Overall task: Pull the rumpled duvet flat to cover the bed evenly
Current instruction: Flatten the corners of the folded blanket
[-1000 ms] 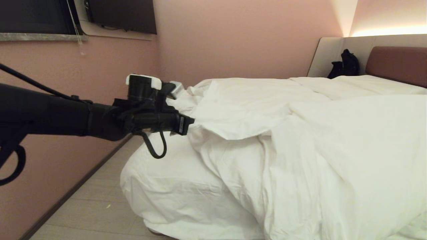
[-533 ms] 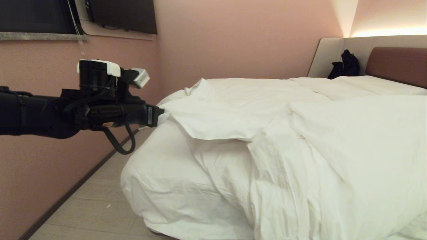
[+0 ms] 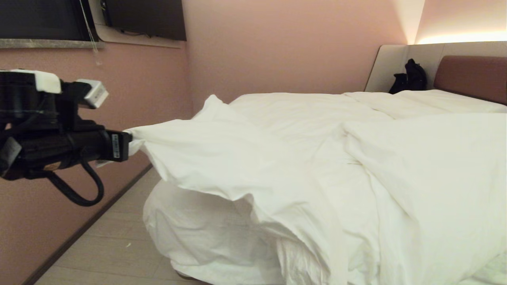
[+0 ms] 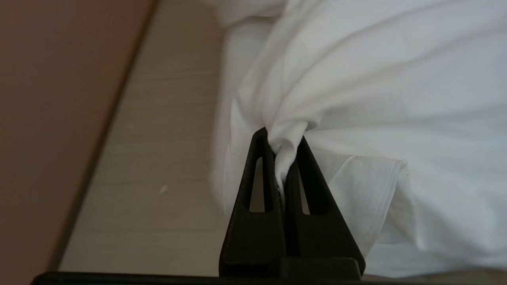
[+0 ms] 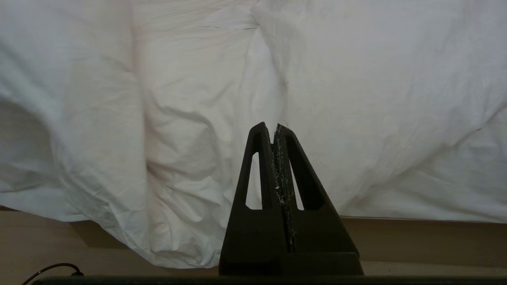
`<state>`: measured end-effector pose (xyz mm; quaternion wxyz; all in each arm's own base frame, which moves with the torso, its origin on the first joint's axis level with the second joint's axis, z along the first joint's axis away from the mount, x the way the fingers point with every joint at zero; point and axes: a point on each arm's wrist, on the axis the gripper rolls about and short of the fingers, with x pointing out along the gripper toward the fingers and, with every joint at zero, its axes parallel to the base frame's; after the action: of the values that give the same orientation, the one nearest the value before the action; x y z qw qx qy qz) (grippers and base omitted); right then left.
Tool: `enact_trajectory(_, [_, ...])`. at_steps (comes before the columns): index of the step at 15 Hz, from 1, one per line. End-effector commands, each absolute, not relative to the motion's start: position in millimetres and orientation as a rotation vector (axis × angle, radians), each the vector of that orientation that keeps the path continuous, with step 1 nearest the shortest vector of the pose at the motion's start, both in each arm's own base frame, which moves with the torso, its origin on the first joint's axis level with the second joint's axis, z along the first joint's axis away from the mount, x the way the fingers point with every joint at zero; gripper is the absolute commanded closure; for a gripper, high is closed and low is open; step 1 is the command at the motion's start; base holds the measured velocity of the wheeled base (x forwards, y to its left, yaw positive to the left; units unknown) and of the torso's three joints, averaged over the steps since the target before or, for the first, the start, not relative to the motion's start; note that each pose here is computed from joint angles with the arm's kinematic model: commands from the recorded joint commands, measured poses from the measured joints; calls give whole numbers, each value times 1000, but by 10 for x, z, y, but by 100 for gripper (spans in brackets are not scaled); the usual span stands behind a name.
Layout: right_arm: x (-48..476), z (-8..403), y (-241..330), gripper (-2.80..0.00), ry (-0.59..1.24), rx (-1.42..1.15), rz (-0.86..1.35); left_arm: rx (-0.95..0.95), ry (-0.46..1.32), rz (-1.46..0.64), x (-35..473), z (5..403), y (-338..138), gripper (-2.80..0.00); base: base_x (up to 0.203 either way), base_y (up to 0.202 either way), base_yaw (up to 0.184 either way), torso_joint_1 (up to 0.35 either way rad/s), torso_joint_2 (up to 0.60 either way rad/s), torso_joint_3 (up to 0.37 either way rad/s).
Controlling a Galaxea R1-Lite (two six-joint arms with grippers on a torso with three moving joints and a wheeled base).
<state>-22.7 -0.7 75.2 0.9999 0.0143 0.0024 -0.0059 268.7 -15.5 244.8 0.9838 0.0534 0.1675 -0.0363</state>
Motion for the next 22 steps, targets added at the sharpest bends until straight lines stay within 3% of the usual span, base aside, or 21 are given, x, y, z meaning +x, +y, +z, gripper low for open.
enact_trajectory(1, [-227, 752, -7, 0, 4, 29, -11, 108, 297, 14, 2414, 2540, -26, 0, 0, 0, 0, 0, 0, 0])
enact_trajectory(10, [-227, 752, -7, 0, 4, 29, -12, 54, 404, 275, 1558, 2497, 230, 0, 0, 0, 0, 0, 0, 0])
enact_trajectory(22, [-227, 752, -7, 0, 4, 29, -11, 93, 461, 736, 1216, 2382, 464, 0, 0, 0, 0, 0, 0, 0])
